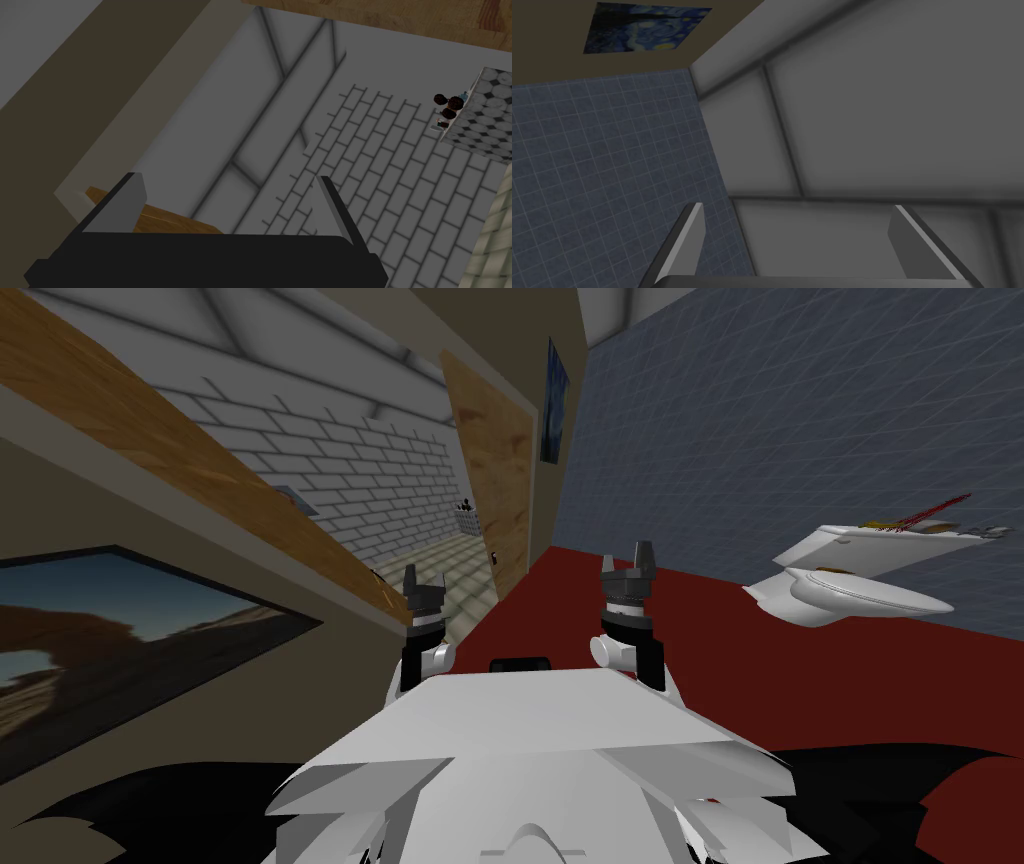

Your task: Push the door open

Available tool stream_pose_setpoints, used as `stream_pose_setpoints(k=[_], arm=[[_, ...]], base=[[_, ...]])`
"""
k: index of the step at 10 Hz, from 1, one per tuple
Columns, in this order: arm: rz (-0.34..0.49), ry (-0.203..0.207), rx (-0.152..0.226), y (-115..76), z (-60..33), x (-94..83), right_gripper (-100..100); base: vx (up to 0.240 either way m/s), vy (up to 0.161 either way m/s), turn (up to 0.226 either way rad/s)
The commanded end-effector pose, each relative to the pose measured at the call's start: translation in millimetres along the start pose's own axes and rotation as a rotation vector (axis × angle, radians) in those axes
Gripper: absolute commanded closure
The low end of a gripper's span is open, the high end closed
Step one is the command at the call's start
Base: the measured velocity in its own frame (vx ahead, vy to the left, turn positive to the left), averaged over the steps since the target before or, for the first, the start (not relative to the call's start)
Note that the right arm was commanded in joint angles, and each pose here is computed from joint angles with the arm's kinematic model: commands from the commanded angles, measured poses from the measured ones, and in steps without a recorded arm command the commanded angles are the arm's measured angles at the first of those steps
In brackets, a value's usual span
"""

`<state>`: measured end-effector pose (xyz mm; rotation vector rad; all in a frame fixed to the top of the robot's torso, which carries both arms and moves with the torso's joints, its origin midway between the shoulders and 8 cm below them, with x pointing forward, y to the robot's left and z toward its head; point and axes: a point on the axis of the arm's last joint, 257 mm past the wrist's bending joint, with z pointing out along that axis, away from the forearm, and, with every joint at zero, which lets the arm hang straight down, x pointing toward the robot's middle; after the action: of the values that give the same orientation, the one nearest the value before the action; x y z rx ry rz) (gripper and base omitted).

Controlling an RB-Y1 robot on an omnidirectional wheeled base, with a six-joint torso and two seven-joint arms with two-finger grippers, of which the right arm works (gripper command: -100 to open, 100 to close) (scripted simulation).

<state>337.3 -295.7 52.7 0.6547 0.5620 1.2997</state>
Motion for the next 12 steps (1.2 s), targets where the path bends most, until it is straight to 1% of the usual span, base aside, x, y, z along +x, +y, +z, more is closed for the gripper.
stream_pose_setpoints(k=[1,4,5,6,7,12], arm=[[0.022,0.014,0.013,-9.8,-1.4,8.6,-100],[0.065,0.042,0.038,-28.0,-4.8,25.9,-100],[0.085,0.054,0.05,-36.2,-6.7,34.2,-100],[0.094,0.061,0.056,-40.2,-7.8,38.5,-100],[0.113,0.074,0.068,-48.1,-10.0,47.3,-100],[0.17,0.117,0.105,-71.1,-18.3,75.5,-100]], base=[[0.088,-0.002,-0.019],[0.175,0.011,-0.014],[0.173,0.005,-0.019],[0.151,-0.012,-0.01],[0.14,-0.021,-0.018],[0.099,-0.002,-0.012]])
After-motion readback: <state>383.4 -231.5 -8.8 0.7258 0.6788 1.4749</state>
